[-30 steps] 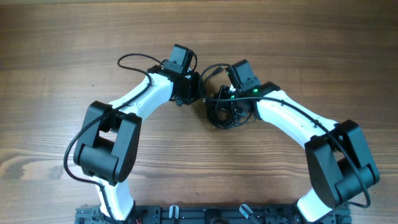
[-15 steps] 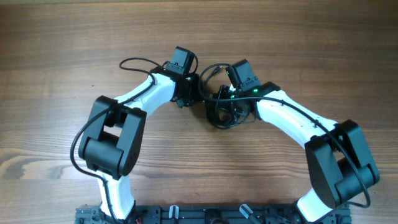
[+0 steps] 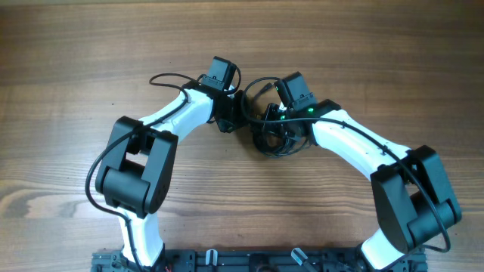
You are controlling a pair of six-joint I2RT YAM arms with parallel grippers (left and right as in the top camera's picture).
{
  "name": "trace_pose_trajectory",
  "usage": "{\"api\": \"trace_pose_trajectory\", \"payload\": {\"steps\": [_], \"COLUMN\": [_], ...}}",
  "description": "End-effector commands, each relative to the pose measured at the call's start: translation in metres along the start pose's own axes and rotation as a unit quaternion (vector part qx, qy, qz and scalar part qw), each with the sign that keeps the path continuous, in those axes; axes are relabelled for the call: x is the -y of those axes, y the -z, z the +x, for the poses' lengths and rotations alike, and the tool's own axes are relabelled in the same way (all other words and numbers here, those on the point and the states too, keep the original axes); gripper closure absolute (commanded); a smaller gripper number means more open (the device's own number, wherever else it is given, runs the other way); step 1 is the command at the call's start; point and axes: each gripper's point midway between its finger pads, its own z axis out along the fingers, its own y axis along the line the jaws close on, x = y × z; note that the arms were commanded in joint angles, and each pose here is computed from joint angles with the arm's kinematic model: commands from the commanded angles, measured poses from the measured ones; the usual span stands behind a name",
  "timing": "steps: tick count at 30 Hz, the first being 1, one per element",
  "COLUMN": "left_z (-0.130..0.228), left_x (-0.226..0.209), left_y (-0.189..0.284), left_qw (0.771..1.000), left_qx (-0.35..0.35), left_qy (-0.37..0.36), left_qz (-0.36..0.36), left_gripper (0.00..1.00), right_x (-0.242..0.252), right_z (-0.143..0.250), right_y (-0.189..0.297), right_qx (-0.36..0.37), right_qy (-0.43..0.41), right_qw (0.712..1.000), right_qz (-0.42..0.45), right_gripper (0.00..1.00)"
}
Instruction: Untangle cables
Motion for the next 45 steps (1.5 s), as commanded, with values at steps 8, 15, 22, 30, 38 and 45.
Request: {"api": "trace_pose_trajectory", "payload": {"steps": [8,15,22,30,38,45], "left_z": [0.021,0.030,0.021,-0.001,-0.006,-0.042], "left_x": [0.014,0.026,0.028,0.023,0.033,0.003], "left_y": [-0.001,0.003,0.009,0.031,0.058,0.082], "left_qw": [0.997,0.992,0.990,0.986,0.977,0.985], "left_qx": [-0.065,-0.094,-0.092,-0.083,-0.065,-0.028], "left_qy": [-0.001,-0.014,-0.029,-0.051,-0.108,-0.054], "left_qz": [0.043,0.077,0.101,0.138,0.172,0.163], "left_gripper": [0.96,0.96,0.96,0.96,0.96,0.96], "right_x": [-0.014,-0.017,-0.024,-0.036,-0.017,-0.039], "right_z": [-0.003,-0.006,-0.011,-0.019,0.000,0.016], "right_y": [-0.007,-0.006,0.000,0.044,0.038,0.034], "right_qx": [-0.001,0.005,0.003,-0.027,-0.066,-0.074], "right_qy": [0.006,0.001,0.059,0.051,0.027,0.079], "right_qw": [1.000,0.999,0.996,0.988,0.992,0.986], "right_qz": [-0.029,-0.037,-0.063,-0.143,-0.106,-0.127], "right_gripper": [0.91,0.91,0.87,0.82,0.81,0.80]}}
